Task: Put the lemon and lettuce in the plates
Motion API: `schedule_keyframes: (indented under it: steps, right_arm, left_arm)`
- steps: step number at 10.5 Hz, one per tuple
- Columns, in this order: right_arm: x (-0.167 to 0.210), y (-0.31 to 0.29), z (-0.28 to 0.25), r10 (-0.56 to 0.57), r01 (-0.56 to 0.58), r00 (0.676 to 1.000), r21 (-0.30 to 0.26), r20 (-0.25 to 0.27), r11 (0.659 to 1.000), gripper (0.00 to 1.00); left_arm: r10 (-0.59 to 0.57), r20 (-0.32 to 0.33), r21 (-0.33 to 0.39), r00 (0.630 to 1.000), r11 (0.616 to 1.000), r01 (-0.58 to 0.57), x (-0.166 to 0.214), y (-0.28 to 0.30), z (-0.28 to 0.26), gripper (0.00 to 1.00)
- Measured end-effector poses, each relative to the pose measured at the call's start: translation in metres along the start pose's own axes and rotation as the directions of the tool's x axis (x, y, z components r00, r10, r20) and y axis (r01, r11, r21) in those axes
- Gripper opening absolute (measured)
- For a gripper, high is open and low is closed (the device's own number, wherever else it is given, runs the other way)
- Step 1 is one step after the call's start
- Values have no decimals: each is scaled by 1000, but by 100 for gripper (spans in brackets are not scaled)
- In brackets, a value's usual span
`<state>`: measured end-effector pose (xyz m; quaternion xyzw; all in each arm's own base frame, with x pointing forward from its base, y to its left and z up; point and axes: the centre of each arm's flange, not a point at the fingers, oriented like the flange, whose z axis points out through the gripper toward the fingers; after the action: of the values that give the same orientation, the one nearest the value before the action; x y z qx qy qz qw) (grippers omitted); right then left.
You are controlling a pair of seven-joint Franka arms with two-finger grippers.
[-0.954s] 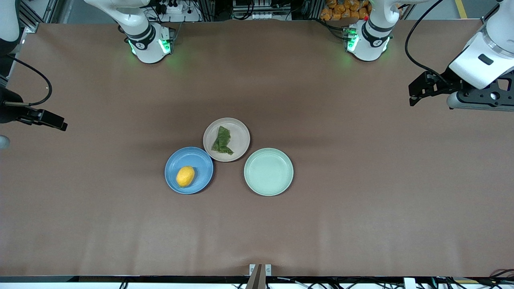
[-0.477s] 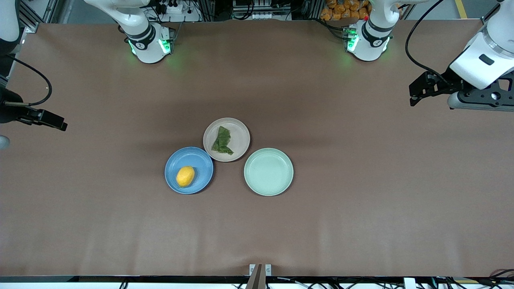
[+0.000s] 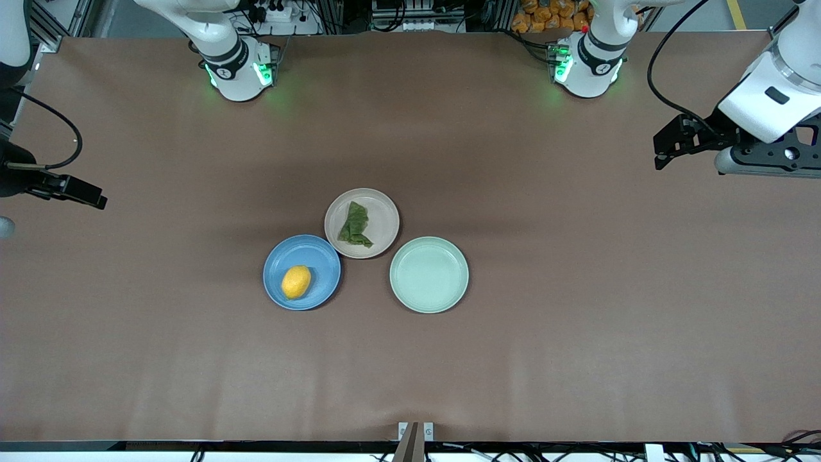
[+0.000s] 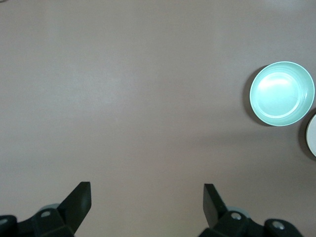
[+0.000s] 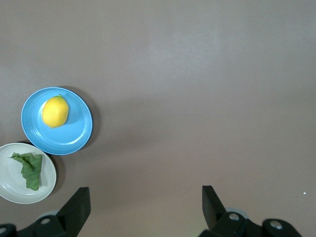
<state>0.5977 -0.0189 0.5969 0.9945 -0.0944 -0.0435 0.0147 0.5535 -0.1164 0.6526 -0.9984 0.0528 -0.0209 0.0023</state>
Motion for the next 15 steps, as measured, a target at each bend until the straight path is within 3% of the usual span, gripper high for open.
schedule_keyframes:
  steps: [15]
  right_arm:
    - [0, 0, 0, 1, -1, 1000, 0, 0, 1000, 100]
  left_arm:
    - [-15, 11, -7, 1000, 1000, 15, 3, -6, 6, 100]
